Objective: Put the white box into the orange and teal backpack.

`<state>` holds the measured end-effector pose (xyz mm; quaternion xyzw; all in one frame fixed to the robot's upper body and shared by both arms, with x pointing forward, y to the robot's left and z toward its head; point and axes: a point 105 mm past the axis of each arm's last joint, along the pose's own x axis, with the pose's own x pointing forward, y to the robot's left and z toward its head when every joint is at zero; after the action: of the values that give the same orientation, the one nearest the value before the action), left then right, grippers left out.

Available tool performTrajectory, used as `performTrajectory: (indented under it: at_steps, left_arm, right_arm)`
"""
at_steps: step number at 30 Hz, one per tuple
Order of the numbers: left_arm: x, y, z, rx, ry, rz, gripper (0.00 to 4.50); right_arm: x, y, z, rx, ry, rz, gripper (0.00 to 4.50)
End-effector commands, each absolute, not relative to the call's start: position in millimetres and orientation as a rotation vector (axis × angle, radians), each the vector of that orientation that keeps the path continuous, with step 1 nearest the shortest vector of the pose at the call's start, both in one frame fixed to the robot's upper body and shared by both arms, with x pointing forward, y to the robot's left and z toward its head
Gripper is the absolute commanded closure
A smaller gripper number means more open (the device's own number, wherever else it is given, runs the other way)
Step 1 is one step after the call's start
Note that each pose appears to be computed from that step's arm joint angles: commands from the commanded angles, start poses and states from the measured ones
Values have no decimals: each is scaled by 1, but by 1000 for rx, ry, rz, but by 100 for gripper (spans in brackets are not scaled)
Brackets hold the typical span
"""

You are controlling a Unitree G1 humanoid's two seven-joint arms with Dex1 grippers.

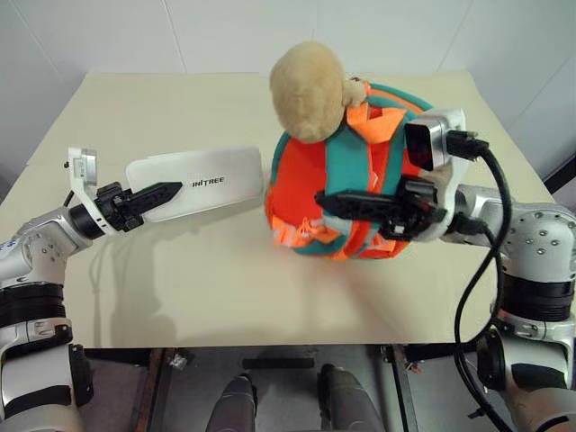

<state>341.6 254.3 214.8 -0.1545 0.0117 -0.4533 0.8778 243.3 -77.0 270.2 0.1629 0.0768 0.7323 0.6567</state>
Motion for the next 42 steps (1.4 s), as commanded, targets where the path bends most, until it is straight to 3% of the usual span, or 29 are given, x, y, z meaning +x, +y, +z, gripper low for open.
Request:
performTrajectory:
  at_steps: [1, 9, 13, 17, 22, 29, 36, 42]
  left_arm:
    - [337, 269, 232, -283, -40, -918, 323]
    - [324, 260, 241, -275, -51, -991, 323]
    - [306, 247, 270, -279, -103, -1113, 323]
    - [284, 238, 320, -330, -289, -1231, 323]
    - [270, 226, 338, -357, -342, -1313, 323]
    - [270, 201, 329, -338, -264, -1410, 323]
    - [295, 186, 292, -197, -126, -1414, 323]
    - [316, 183, 294, -9, -207, -1351, 323]
  right_arm:
    - [235, -84, 252, 319, 255, 1643, 441]
    - [239, -90, 215, 277, 343, 1588, 441]
    - [245, -95, 204, 238, 362, 1561, 441]
    - [252, -94, 205, 231, 333, 1555, 441]
    - [255, -90, 203, 223, 327, 1566, 441]
    - [262, -87, 203, 214, 309, 1570, 441]
    - [263, -82, 205, 215, 288, 1573, 441]
    - [262, -82, 205, 219, 281, 1566, 441]
